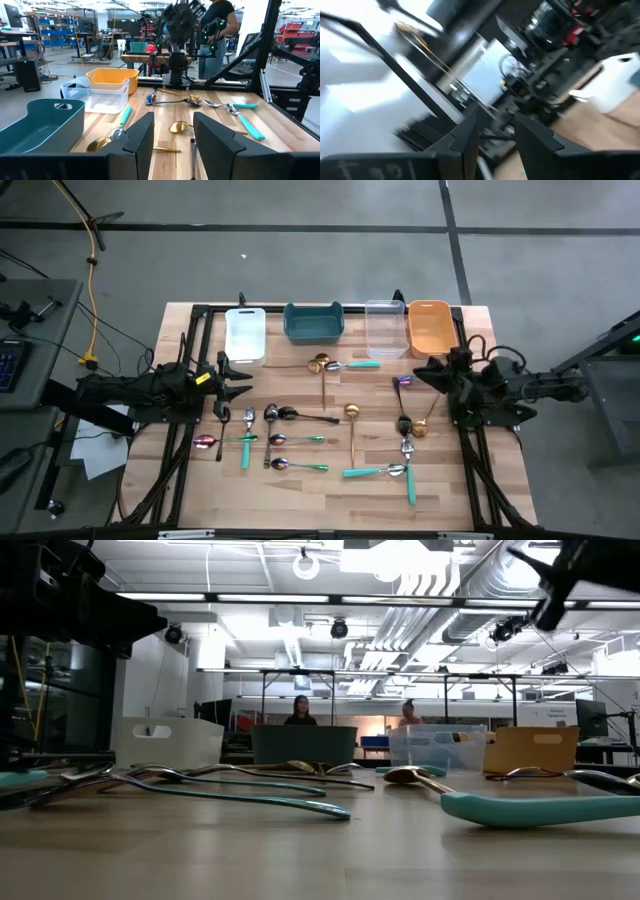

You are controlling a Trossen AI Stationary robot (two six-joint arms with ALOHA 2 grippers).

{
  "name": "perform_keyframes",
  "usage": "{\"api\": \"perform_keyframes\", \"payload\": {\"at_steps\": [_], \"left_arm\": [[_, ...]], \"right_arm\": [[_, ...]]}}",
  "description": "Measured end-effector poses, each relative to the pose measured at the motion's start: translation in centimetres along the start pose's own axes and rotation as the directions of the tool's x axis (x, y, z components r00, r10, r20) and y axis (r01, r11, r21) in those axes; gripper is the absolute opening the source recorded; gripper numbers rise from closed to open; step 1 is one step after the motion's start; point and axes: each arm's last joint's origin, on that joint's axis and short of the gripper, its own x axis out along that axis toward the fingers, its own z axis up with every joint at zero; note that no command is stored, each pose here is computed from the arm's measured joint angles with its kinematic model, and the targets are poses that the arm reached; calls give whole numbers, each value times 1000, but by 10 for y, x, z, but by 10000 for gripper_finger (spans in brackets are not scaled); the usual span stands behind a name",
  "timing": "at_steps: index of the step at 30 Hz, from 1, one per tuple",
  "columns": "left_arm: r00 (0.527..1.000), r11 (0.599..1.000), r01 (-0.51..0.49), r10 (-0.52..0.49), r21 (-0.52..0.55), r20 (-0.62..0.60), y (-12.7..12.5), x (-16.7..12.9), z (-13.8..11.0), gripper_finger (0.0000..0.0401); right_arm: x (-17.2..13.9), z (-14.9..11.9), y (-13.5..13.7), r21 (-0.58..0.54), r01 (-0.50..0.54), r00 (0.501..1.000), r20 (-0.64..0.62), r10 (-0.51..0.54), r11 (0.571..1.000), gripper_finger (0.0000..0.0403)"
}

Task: Sort silverware by color (type)
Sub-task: Put the black spoon into the yellow bin

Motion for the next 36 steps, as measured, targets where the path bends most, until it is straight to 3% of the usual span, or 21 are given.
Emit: {"api": "perform_keyframes", "payload": {"at_steps": [7, 10, 16, 19, 23, 27, 29, 31, 33, 36], "left_arm": [[1000, 1000, 0, 0, 0, 0, 0, 0, 0, 129], [1000, 1000, 0, 0, 0, 0, 0, 0, 0, 129], [1000, 1000, 0, 0, 0, -1, 0, 0, 0, 129], [1000, 1000, 0, 0, 0, -1, 0, 0, 0, 129], [1000, 1000, 0, 0, 0, 0, 0, 0, 0, 129], [1000, 1000, 0, 0, 0, 0, 0, 0, 0, 129], [1000, 1000, 0, 0, 0, 0, 0, 0, 0, 129], [1000, 1000, 0, 0, 0, -1, 0, 0, 0, 129], [1000, 1000, 0, 0, 0, 0, 0, 0, 0, 129], [1000, 1000, 0, 0, 0, 0, 0, 0, 0, 129]], "right_arm": [[28, 33, 35, -212, 173, 951, -217, -219, 962, 118], [41, 43, 45, -234, 229, 917, -275, -290, 945, 118], [68, 54, 60, -246, 266, 885, -320, -337, 932, 118], [80, 52, 60, -210, 357, 823, -390, -413, 910, 118], [95, 46, 55, -182, 563, 648, -509, -567, 806, 118], [105, 33, 44, -247, 764, 355, -611, -708, 597, 118], [108, 25, 37, -306, 820, 205, -632, -748, 484, 118], [111, 15, 28, -354, 851, 86, -635, -767, 388, 118], [116, 5, 20, -385, 866, 6, -630, -777, 319, 118], [123, -9, 6, -443, 854, -71, -620, -781, 274, 118]]}}
